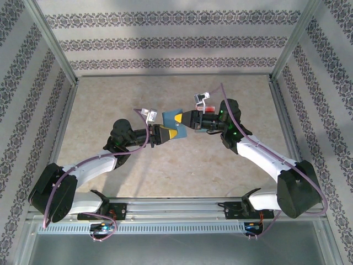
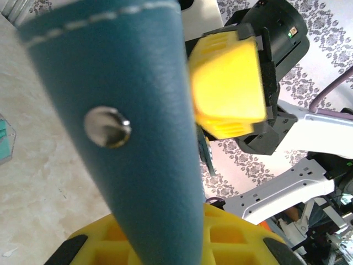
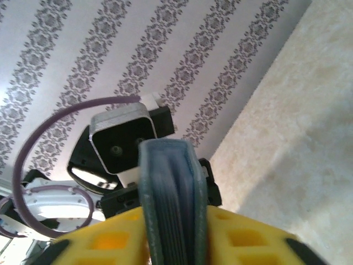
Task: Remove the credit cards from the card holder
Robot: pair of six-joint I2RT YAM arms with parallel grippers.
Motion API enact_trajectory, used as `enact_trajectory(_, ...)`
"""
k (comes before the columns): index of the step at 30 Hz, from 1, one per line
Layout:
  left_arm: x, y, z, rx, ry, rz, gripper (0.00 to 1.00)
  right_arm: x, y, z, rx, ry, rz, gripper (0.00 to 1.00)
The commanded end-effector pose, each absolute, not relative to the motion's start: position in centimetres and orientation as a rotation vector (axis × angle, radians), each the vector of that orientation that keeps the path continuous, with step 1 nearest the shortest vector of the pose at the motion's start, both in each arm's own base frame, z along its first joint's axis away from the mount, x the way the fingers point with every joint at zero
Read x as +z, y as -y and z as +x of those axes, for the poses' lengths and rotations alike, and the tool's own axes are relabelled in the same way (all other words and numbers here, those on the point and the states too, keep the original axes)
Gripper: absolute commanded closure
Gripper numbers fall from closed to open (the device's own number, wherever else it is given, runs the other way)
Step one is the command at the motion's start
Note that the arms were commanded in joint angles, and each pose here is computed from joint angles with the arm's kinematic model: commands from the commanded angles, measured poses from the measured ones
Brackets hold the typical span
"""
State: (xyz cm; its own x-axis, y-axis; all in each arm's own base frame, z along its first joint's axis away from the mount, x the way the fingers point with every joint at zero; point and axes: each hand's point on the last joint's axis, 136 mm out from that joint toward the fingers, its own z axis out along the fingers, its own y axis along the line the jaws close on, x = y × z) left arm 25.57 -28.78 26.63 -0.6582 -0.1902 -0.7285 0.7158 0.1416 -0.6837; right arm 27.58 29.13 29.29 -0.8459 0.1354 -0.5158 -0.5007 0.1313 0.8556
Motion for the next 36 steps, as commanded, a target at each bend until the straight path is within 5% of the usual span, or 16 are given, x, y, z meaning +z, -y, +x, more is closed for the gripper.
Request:
enact_trajectory(1,26.8,28.9,25.3,-1.542,-1.692,0.575,0.98,29.5,-28.6,28.6,1.67,-1.97,-0.302,0.52)
enact_trajectory(8,22.5,26.9,26.6,-1.252,-1.915,0.519,1.0,26.8,-25.6,30.0,1.29,-2.123,-0.158,0.35)
enact_trajectory(19,19.7,25.3,26.9,-1.071,-2.016,0.529,1.0,23.9,-23.0,28.5,0.545,-2.281,-0.136,0.42)
enact_trajectory(36,20.0,27.3,28.3,-1.151,-1.977,0.568,1.0,24.0,-29.4,27.4,0.65,-2.32,-0.204,0.56)
